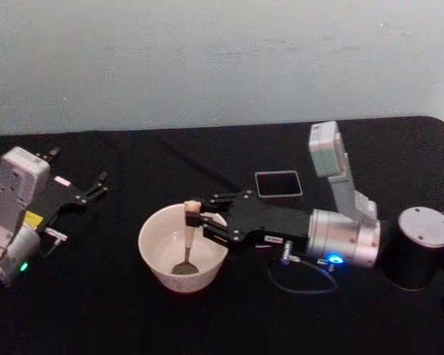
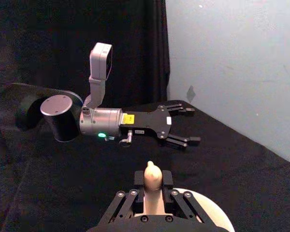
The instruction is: Pick up the stirring spoon with one hand, stir inside the cup, then place it back in its original position.
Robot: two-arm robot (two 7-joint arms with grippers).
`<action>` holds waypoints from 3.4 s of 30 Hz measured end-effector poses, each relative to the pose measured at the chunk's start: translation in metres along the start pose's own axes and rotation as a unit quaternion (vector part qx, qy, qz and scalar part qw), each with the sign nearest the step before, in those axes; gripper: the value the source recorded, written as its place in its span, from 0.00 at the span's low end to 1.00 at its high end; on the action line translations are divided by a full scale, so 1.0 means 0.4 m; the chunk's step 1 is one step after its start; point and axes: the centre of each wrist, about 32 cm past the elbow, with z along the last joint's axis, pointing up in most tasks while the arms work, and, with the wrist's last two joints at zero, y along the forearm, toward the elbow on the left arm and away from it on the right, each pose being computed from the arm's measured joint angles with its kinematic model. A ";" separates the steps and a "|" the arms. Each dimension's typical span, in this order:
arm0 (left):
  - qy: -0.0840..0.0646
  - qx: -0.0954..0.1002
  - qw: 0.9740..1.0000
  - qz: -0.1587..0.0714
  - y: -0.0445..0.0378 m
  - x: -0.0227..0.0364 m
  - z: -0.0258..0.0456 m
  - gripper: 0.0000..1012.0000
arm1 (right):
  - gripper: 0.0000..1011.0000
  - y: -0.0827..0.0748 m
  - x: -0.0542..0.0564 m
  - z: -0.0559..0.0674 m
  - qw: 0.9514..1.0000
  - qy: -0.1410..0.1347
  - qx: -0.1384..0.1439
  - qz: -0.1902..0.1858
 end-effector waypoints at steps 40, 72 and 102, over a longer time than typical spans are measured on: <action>0.000 0.000 1.000 0.000 0.000 0.000 0.000 0.99 | 0.21 -0.037 0.068 0.010 0.998 -0.023 -0.003 -0.057; 0.000 0.000 1.000 0.000 0.000 0.000 0.000 0.99 | 0.21 0.082 0.036 0.001 0.999 -0.029 -0.013 -0.014; 0.000 0.000 1.000 0.000 0.000 0.000 0.000 0.99 | 0.21 -0.019 0.039 0.034 0.999 0.010 0.004 -0.053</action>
